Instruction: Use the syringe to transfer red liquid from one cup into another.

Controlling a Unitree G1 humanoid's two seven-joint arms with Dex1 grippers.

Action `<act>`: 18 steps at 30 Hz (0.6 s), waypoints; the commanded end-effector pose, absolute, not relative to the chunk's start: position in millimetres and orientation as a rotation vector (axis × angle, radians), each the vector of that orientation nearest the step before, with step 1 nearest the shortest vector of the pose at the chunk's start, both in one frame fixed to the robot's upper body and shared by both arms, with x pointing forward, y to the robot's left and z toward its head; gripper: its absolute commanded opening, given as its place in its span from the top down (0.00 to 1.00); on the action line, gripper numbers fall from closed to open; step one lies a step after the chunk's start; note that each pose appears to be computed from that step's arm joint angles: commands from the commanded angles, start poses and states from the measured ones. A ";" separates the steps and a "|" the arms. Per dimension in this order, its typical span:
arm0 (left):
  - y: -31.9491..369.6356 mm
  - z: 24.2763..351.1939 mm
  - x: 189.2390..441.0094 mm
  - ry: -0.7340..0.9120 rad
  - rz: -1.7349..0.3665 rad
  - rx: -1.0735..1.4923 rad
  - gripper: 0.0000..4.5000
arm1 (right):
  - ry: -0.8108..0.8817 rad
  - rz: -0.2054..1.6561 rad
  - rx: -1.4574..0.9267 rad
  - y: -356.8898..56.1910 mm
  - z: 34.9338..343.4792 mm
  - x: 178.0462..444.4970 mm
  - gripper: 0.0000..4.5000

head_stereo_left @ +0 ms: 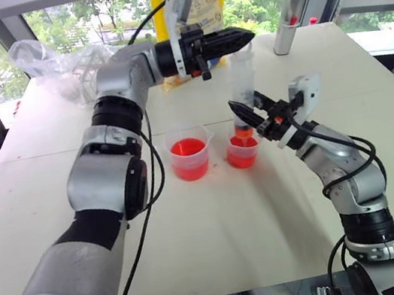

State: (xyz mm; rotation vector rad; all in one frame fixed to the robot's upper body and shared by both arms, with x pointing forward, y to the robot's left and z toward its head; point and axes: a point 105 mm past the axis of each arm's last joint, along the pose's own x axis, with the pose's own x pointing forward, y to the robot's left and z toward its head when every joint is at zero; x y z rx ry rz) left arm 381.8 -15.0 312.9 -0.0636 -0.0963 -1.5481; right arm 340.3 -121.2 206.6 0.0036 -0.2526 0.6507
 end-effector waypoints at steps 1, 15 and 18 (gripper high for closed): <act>-20.4 300.3 376.8 -0.048 -1.588 -0.019 0.99 | -0.404 0.652 -0.019 -122.7 248.9 331.9 0.69; -23.6 278.1 374.9 -0.007 -1.595 -0.020 0.99 | -0.445 0.640 -0.026 -131.1 270.8 332.4 0.69; -23.8 275.8 374.6 -0.002 -1.596 -0.024 0.99 | -0.449 0.638 -0.027 -131.8 272.9 332.5 0.69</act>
